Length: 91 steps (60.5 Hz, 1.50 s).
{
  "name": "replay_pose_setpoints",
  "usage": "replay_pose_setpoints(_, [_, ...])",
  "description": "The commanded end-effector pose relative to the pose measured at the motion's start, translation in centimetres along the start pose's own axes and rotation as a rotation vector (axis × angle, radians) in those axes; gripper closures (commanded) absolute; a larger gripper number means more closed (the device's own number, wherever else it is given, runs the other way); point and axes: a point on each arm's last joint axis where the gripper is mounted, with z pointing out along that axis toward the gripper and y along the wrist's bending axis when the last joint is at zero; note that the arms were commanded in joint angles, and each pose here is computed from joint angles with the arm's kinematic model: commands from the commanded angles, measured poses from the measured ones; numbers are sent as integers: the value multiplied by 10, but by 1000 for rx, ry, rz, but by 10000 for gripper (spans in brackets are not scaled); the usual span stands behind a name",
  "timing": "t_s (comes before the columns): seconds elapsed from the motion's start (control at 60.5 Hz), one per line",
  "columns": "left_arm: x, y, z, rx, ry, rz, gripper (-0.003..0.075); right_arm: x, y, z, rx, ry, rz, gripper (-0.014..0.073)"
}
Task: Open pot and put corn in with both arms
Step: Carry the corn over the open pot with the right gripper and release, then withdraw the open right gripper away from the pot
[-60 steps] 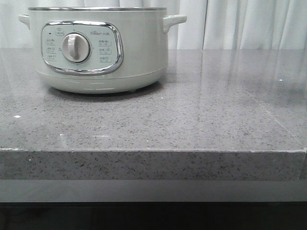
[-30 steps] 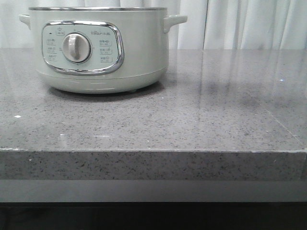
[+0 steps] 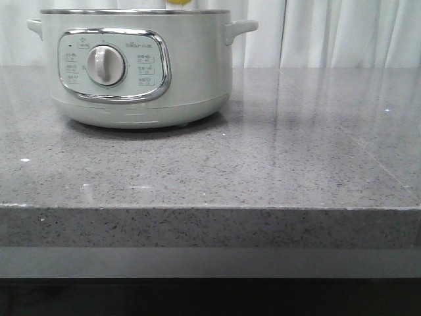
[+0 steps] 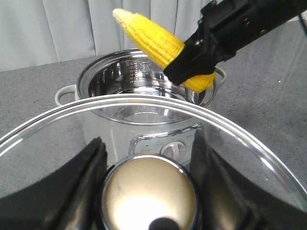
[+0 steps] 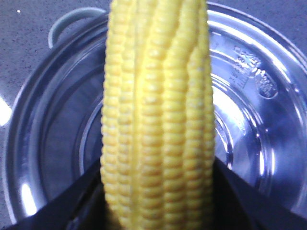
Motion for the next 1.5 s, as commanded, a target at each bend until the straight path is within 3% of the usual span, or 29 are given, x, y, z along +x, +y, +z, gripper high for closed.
replay_pose_setpoints(0.0, [-23,0,-9,-1,-187,-4,513,-22,2,-20,1,-133,-15,276])
replay_pose_setpoints(0.364, [-23,0,-9,-1,-187,-4,513,-8,-3,18,-3,-19,-13,265])
replay_pose_setpoints(0.645, [-23,0,-9,-1,-187,-4,513,-7,-3,19,-3,-14,-13,54])
replay_pose_setpoints(0.761, [-23,0,-9,-1,-187,-4,513,-10,-2,15,-3,-27,-15,50])
replay_pose_setpoints(1.24, [-23,0,-9,-1,-187,-4,513,-30,11,-79,-16,-67,-38,50])
replay_pose_setpoints(1.488, [-23,0,-9,-1,-187,-4,513,-37,22,-144,-29,-231,-38,50])
